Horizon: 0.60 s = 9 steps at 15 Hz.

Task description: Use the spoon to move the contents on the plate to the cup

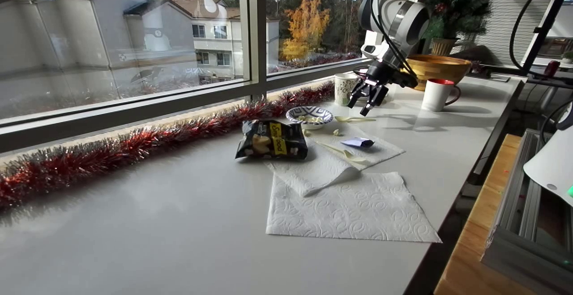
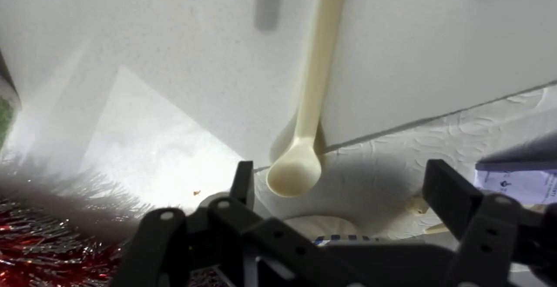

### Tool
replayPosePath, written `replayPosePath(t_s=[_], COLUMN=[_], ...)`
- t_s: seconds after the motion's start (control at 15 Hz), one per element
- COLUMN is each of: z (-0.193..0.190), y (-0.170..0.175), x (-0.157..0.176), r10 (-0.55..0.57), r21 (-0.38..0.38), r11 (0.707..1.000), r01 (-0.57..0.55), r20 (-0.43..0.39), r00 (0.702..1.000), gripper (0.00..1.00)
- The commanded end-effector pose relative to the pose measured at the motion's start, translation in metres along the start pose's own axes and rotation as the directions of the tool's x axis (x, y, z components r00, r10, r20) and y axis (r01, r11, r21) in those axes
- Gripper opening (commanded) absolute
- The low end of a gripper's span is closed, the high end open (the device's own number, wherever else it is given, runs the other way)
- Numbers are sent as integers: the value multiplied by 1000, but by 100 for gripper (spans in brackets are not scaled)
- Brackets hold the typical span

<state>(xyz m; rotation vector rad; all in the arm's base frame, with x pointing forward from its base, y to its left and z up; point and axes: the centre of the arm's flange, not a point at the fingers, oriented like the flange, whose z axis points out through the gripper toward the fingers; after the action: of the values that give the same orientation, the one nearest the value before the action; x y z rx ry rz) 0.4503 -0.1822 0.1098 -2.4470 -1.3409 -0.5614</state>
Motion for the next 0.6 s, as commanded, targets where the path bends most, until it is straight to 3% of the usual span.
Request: replayPosePath(t_s=[0.0, 0.07, 0.13, 0.53], z=[8, 8, 8, 8], y=[7, 8, 8, 13], x=[-11, -13, -15, -23], r10=[-1, 5, 4, 8], r21=[-31, -28, -30, -31], r11=[1000, 1000, 1000, 999], r01=[0, -5, -5, -8], r20=[-22, -24, -25, -17], r00=[1000, 1000, 1000, 1000], gripper=[100, 75, 74, 30])
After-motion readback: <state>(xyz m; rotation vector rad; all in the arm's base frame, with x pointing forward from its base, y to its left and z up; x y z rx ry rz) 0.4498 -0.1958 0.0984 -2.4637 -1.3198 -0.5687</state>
